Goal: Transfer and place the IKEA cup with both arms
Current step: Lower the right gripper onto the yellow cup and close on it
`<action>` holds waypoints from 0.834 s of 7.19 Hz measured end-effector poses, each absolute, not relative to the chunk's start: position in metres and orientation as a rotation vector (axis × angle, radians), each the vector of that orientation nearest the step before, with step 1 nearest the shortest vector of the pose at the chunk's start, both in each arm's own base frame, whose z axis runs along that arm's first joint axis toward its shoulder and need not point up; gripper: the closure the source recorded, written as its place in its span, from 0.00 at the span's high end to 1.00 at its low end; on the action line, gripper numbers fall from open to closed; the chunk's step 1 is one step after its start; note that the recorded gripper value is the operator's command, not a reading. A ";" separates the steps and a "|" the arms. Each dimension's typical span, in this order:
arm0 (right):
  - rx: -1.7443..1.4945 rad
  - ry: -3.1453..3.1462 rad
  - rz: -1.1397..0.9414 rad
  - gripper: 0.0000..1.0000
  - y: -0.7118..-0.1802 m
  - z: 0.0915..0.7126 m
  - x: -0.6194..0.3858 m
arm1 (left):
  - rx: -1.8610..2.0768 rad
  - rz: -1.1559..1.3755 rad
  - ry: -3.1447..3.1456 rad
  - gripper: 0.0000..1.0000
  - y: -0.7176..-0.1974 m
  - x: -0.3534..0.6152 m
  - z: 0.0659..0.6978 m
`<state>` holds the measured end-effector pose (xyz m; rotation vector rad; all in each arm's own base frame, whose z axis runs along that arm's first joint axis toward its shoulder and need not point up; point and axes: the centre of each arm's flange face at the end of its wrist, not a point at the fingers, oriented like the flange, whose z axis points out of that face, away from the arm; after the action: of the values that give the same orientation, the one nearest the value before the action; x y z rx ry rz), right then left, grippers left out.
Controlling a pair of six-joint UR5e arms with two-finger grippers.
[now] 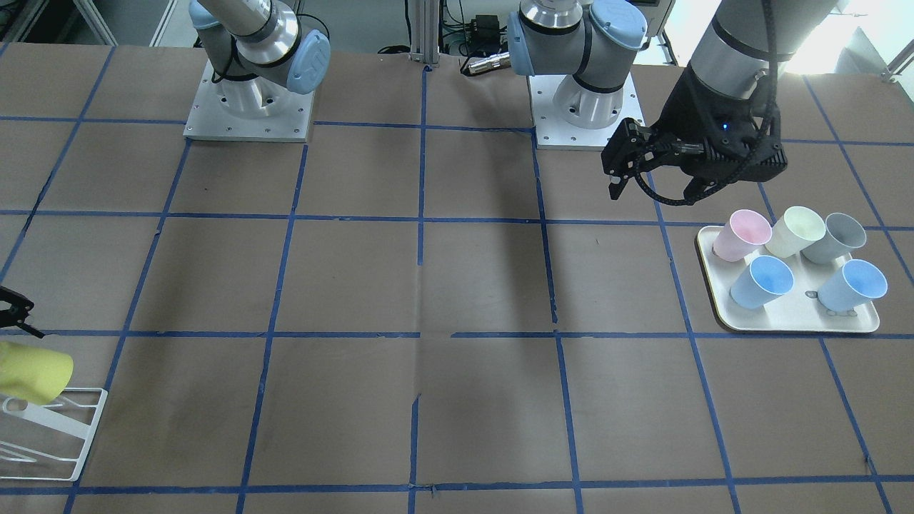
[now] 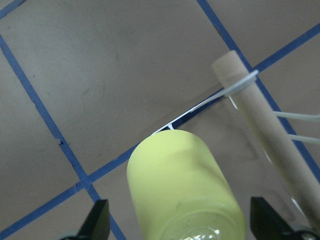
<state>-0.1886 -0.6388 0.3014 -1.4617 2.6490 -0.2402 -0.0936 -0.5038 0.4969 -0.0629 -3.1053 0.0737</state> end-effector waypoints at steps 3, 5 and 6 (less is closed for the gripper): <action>-1.454 2.648 -0.240 0.71 -0.640 0.298 -0.189 | -0.062 0.075 -3.105 1.00 -0.503 -0.094 0.497; -1.455 2.650 -0.241 0.62 -0.639 0.300 -0.189 | -0.063 0.076 -3.105 1.00 -0.503 -0.094 0.498; -1.455 2.651 -0.242 0.60 -0.639 0.301 -0.189 | -0.064 0.076 -3.104 1.00 -0.503 -0.094 0.498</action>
<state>-0.1887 -0.6393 0.3007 -1.4549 2.6510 -0.2419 -0.0938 -0.5032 0.4977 -0.0635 -3.1043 0.0757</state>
